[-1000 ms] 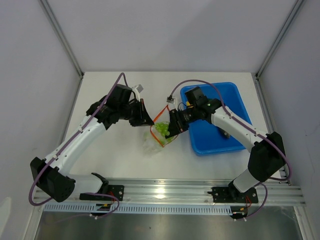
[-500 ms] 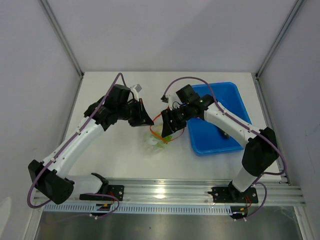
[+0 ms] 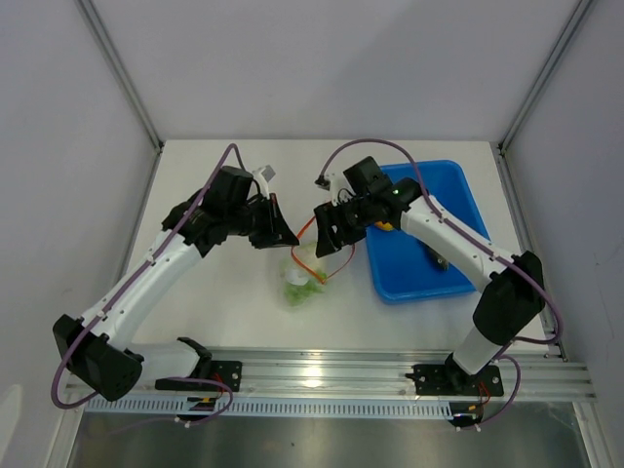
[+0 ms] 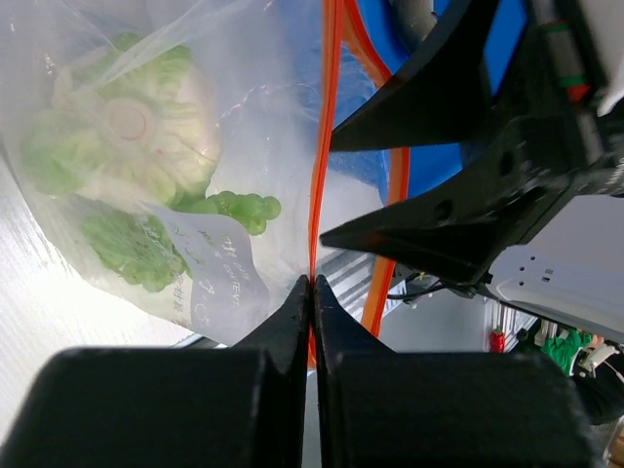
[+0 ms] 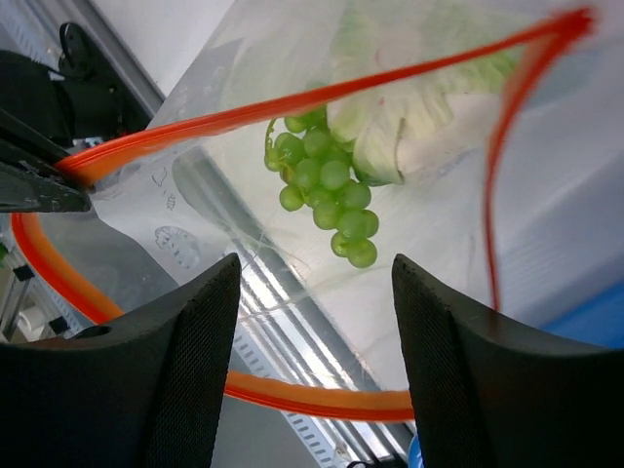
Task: Place the food in the zip-top bag and seal the zipper
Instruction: Place the fake fruit in the zipper food storage bag, then pick up the fake fish from the bin.
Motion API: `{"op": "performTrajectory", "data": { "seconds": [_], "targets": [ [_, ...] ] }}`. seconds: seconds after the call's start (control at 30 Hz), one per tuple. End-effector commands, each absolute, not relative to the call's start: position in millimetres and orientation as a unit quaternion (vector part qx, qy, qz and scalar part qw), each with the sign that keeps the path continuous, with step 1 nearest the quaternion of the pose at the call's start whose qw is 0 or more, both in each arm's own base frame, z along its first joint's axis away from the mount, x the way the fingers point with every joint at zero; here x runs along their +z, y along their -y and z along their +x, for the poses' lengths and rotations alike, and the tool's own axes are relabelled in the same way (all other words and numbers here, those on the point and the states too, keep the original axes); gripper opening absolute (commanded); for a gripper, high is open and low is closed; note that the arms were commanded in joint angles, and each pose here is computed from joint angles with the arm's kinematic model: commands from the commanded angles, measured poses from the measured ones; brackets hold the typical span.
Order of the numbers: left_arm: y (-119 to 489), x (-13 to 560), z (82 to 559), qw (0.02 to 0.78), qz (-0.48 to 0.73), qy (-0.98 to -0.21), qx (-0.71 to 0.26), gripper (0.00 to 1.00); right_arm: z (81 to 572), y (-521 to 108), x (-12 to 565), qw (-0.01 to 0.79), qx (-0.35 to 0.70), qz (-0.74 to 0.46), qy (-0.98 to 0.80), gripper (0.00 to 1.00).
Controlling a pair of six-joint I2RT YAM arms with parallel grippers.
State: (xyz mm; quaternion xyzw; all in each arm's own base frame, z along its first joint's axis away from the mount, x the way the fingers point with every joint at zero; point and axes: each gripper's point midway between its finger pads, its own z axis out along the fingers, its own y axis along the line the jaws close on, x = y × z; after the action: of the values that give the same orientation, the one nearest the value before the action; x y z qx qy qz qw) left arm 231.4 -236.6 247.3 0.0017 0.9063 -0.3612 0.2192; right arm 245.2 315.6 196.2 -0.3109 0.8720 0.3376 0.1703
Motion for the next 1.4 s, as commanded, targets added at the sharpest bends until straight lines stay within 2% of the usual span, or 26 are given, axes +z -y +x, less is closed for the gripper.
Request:
{"op": "performTrajectory", "data": {
  "seconds": [0.0, 0.17, 0.23, 0.33, 0.43, 0.47, 0.5, 0.53, 0.67, 0.9, 1.37],
  "targets": [
    [236.2, 256.4, 228.6, 0.228, -0.001, -0.899, -0.375, 0.01, 268.5, -302.8, 246.8, 0.256, 0.323, -0.282, -0.866, 0.65],
    [236.4, 255.1, 228.2, 0.228, 0.002, -0.899, -0.375, 0.01, 307.5, -261.4, 276.5, 0.327, 0.297, -0.176, -0.88, 0.66],
    [235.8, 252.7, 227.1, 0.227, 0.002, -0.899, -0.374, 0.01, 328.0, -225.8, 278.8, 0.35, 0.272, -0.112, -0.889, 0.67],
    [235.9, 250.3, 226.3, 0.225, 0.002, -0.899, -0.375, 0.01, 347.5, -179.7, 267.9, 0.36, 0.232, -0.032, -0.903, 0.8],
    [236.7, 249.4, 225.6, 0.224, 0.005, -0.899, -0.377, 0.01, 360.0, -131.7, 248.3, 0.367, 0.143, 0.024, -0.919, 0.84],
    [236.6, 249.4, 225.6, 0.224, 0.006, -0.899, -0.377, 0.01, 361.5, -121.6, 242.5, 0.366, 0.12, 0.038, -0.922, 0.92],
    [236.4, 249.1, 224.9, 0.223, 0.007, -0.899, -0.377, 0.01, 366.0, -106.4, 236.7, 0.367, 0.095, 0.064, -0.923, 0.94],
    [236.1, 249.2, 225.0, 0.224, 0.008, -0.899, -0.376, 0.0, 365.1, -96.6, 225.3, 0.359, 0.075, 0.08, -0.927, 0.99],
    [236.6, 247.1, 224.5, 0.22, 0.012, -0.9, -0.375, 0.01, 368.4, -57.5, 185.5, 0.325, 0.026, 0.153, -0.933, 1.0],
    [237.1, 248.9, 225.8, 0.216, 0.02, -0.903, -0.37, 0.01, 367.1, -20.4, 123.4, 0.253, -0.057, 0.189, -0.947, 0.99],
    [237.0, 246.6, 227.6, 0.211, 0.028, -0.907, -0.364, 0.01, 340.6, -16.0, 46.7, 0.153, -0.054, 0.196, -0.967, 0.98]
  ]
}}
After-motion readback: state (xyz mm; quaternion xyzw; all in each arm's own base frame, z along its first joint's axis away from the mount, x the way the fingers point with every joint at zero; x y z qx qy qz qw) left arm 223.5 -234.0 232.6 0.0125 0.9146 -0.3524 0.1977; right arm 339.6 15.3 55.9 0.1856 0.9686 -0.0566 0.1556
